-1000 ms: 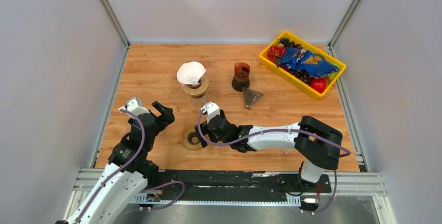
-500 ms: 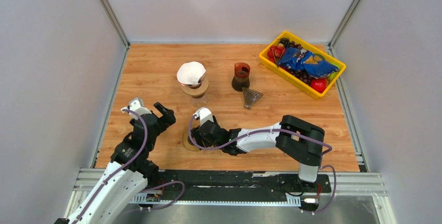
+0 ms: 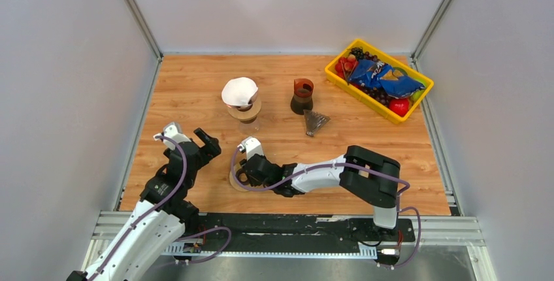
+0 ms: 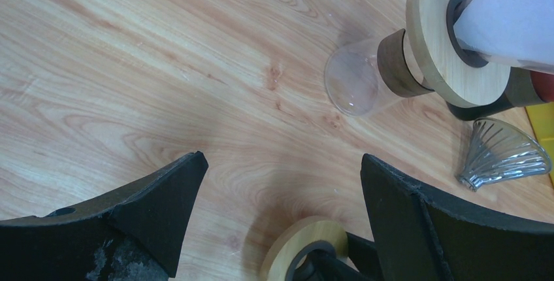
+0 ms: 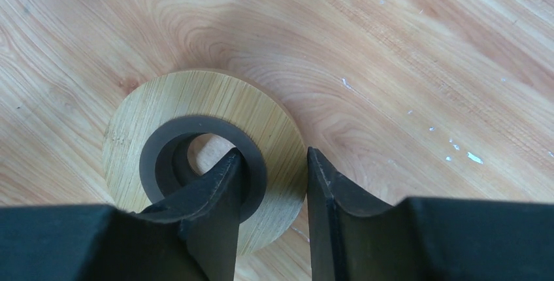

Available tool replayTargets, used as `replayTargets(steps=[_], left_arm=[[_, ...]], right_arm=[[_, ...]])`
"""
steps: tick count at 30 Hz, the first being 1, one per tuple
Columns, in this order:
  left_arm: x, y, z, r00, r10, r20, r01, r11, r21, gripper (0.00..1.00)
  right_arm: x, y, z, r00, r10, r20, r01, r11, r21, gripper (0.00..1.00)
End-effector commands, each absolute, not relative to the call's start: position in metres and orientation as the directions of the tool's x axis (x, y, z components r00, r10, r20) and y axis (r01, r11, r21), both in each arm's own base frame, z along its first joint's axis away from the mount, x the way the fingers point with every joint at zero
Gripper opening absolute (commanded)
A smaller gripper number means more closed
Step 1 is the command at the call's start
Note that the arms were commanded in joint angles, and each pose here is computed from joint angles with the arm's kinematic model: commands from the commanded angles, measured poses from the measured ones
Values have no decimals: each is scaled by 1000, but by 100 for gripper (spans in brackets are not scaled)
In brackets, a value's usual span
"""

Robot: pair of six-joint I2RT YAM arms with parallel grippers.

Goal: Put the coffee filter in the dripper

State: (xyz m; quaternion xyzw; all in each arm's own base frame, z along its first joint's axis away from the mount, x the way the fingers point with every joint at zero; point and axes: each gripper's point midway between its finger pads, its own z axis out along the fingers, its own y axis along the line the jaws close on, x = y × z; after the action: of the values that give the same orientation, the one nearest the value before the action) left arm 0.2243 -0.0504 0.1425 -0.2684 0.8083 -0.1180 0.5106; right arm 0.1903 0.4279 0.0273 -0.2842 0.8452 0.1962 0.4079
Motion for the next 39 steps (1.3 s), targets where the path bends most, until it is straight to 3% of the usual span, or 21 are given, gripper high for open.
replayTargets(steps=[1, 7, 11, 29, 39], left_arm=[[228, -55, 145, -325, -573, -752, -303, 817, -491, 100], [228, -54, 145, -323, -572, -754, -302, 817, -490, 100], [228, -58, 145, -332, -568, -753, -286, 821, -493, 100], [232, -66, 142, -364, -539, -759, -246, 842, -480, 100], [235, -67, 134, -390, -512, -766, -255, 859, -444, 100]], right_arm=[[191, 435, 36, -503, -296, -812, -631, 768, 111, 33], [188, 429, 60, -484, -266, -834, -639, 759, 129, 15], [187, 425, 79, -470, -239, -850, -645, 751, 145, 10], [212, 360, 131, -440, -158, -884, -671, 712, 207, 6], [281, 247, 189, -398, 92, -913, -431, 859, 275, 6]])
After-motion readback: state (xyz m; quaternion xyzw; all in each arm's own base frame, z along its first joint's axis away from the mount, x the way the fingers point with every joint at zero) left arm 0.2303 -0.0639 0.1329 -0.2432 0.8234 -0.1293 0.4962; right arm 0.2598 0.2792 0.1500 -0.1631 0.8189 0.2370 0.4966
